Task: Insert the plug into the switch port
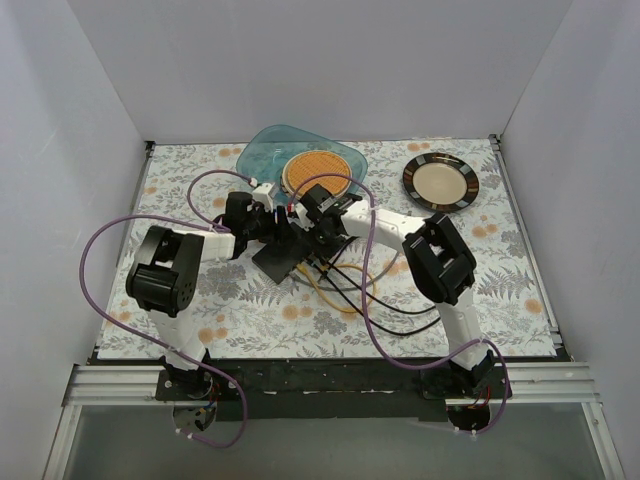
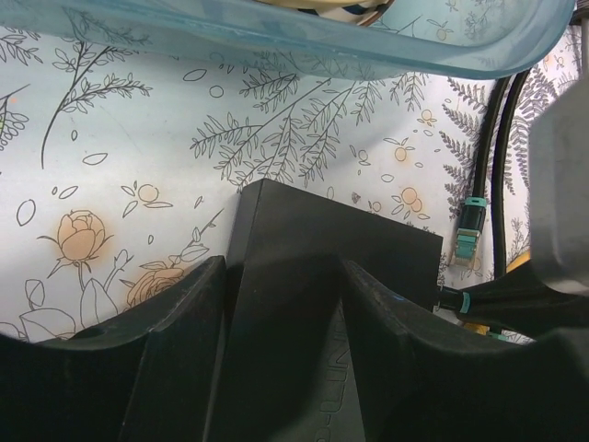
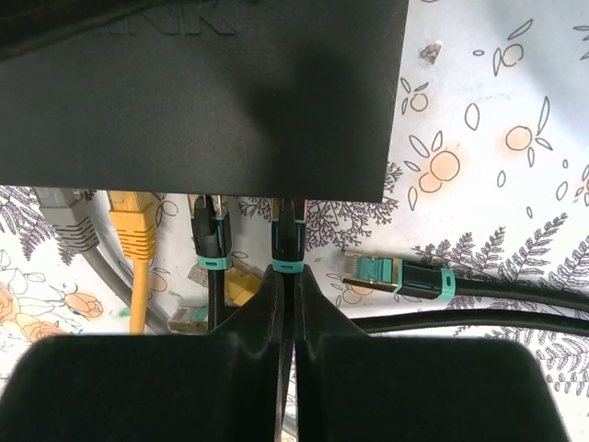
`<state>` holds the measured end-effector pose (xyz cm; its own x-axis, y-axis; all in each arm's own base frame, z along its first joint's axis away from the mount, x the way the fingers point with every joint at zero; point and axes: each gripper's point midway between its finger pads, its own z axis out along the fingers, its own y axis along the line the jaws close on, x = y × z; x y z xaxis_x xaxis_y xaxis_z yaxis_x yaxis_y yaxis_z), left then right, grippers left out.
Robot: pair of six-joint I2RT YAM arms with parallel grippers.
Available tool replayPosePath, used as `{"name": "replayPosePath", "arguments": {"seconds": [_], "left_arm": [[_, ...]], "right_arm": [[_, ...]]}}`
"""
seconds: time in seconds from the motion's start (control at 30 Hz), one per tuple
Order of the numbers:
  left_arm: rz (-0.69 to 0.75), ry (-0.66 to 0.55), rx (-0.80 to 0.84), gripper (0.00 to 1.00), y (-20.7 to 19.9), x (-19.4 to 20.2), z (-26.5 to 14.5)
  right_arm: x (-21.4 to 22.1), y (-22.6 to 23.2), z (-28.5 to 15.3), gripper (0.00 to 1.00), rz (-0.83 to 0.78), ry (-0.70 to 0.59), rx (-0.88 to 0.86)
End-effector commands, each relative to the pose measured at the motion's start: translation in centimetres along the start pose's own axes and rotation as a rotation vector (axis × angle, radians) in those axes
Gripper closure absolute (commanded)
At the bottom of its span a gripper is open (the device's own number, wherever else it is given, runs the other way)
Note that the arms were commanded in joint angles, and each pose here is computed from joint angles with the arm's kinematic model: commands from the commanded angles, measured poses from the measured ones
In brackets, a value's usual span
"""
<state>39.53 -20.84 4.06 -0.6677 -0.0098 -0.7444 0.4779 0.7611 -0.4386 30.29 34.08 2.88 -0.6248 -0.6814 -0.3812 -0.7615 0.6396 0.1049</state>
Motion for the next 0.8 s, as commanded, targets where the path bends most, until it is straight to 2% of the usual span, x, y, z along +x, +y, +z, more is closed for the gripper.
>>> {"name": "replayPosePath", "arguments": {"seconds": [0.0,0.27,0.57,0.77], "left_arm": [[0.003,0.16,0.35,0.5,-9.5,3.7,-1.7],[0.019,0.245,0.51,0.51,-12.1,5.3,-2.0],[-0.002,0.319,0.545,0.53,-12.2,7.3,-1.7],[0.011,0.341,0.584,0.53,-13.0,7.8,-2.0]], "right_arm": [[-14.8,1.5,-4.4,0.99,-0.084,-0.509,-0.042],[-14.6,1.5,-3.7,0.99,-0.069,-0.528,-0.051],[-14.1,0.2,-3.9,0.99,-0.062,-0.665,0.028],[-15.4,-0.1,-3.3,0.99,-0.061,-0.676,0.032]]}}
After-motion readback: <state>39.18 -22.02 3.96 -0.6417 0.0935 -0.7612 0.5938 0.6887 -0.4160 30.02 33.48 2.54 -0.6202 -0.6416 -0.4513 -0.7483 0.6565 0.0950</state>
